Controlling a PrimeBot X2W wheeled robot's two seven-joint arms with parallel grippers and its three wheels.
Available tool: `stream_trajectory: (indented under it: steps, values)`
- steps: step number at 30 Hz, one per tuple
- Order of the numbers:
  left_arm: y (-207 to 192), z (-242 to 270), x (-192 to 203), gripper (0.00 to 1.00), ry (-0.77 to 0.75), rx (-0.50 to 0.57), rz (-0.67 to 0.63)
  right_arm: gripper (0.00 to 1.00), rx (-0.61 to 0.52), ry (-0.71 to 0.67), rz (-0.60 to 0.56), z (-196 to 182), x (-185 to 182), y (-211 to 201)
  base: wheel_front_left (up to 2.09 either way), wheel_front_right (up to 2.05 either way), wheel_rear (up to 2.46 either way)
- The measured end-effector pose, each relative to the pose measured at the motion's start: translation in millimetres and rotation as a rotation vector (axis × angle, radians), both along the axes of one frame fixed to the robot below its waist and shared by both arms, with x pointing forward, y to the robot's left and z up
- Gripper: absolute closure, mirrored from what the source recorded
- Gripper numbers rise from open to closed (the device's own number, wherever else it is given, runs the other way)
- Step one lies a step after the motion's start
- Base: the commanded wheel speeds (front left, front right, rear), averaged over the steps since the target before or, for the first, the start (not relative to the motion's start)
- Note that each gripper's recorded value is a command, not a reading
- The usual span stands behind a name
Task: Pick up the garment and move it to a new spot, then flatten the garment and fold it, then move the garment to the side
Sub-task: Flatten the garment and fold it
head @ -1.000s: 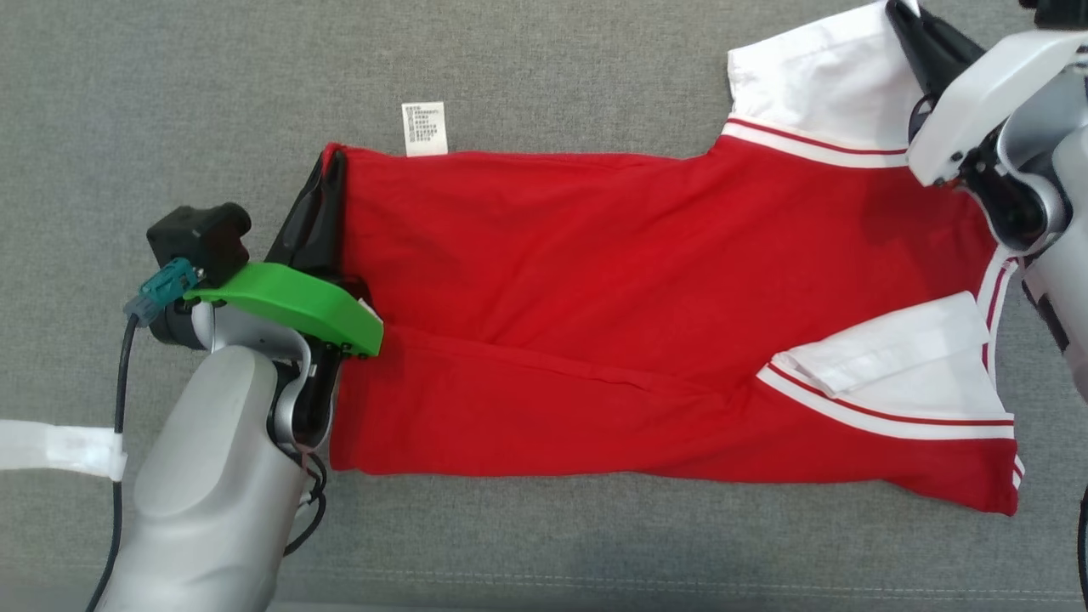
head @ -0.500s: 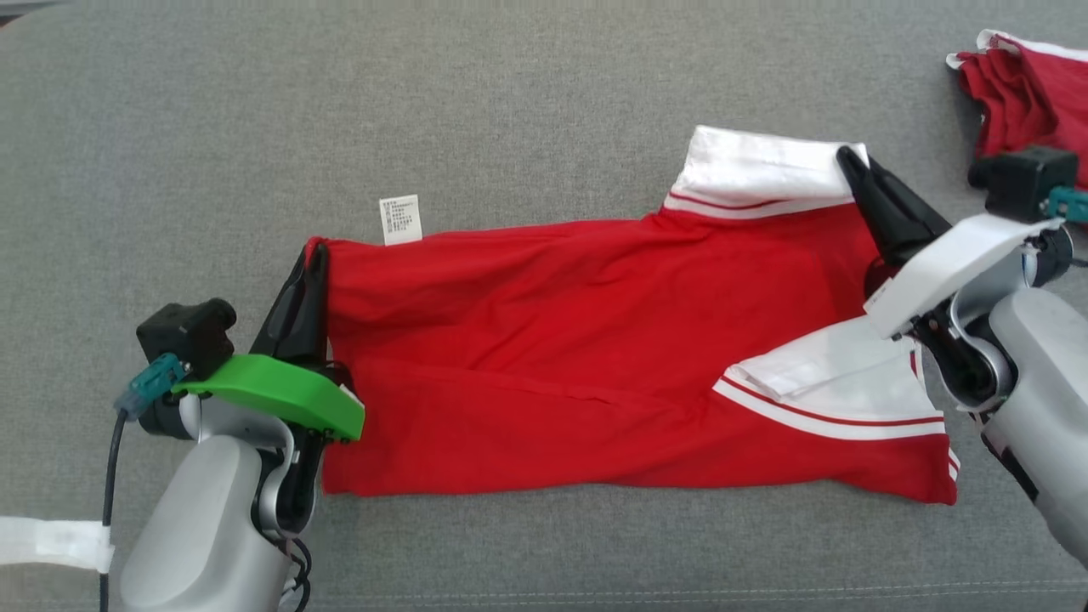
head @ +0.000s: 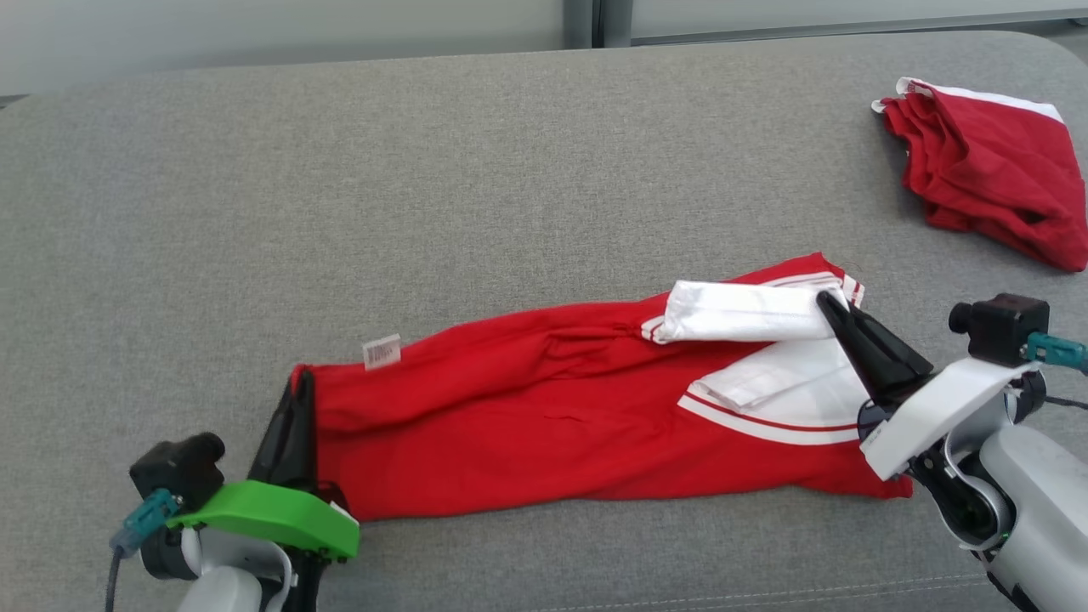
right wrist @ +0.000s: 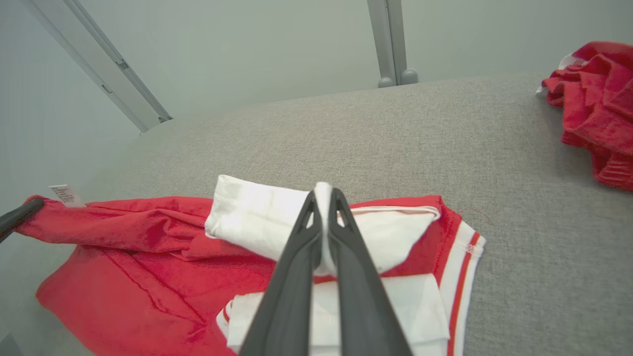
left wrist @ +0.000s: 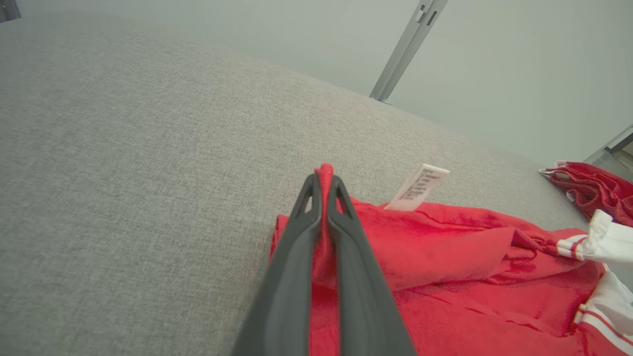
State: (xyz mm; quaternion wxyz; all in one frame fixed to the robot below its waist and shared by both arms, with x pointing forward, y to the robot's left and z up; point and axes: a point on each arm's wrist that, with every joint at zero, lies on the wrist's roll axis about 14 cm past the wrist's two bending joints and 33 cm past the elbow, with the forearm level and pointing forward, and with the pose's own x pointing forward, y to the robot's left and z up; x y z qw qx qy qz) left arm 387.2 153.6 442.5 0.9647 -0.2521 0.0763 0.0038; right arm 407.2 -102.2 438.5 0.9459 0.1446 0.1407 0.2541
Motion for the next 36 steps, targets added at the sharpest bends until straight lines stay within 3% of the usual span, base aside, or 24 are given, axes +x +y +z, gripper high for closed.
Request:
stream_trajectory:
  steps: [9, 22, 23, 24, 25, 28, 29, 31, 36]
  values:
    - [-14, 1, -10, 1.00, -0.002, -0.027, -0.029, 1.00, -0.026, 0.033, -0.025, -13, -20, -19, 0.00, 0.00, 0.00]
    - [-2, -36, -41, 1.00, 0.135, -0.051, 0.027, 1.00, -0.041, 0.039, -0.039, -19, -30, -27, 0.00, 0.00, 0.00]
    - [-2, -40, -44, 0.89, 0.150, -0.057, 0.030, 1.00, -0.034, 0.032, -0.045, -17, -28, -28, 0.00, 0.00, 0.00]
    - [-2, -43, -46, 0.51, 0.161, -0.057, 0.032, 0.94, -0.028, 0.027, -0.049, -15, -27, -27, 0.00, 0.00, 0.00]
    - [-2, -47, -48, 0.03, 0.177, -0.058, 0.031, 0.86, -0.022, 0.025, -0.051, -14, -27, -27, 0.00, 0.00, 0.00]
    - [-2, -52, -50, 0.00, 0.197, -0.060, 0.031, 0.54, -0.024, 0.033, -0.044, -17, -32, -25, 0.00, 0.00, 0.00]
    - [-1, -53, -51, 0.00, 0.202, -0.066, 0.034, 0.33, -0.036, 0.040, -0.036, -20, -36, -25, 0.00, 0.00, 0.00]
    - [-1, -54, -50, 0.00, 0.205, -0.070, 0.036, 0.00, -0.063, 0.048, -0.023, -25, -42, -26, 0.00, 0.00, 0.00]
    - [4, -57, -50, 0.00, 0.219, -0.064, 0.050, 0.00, -0.113, 0.058, -0.017, -33, -49, -36, 0.00, 0.00, 0.00]
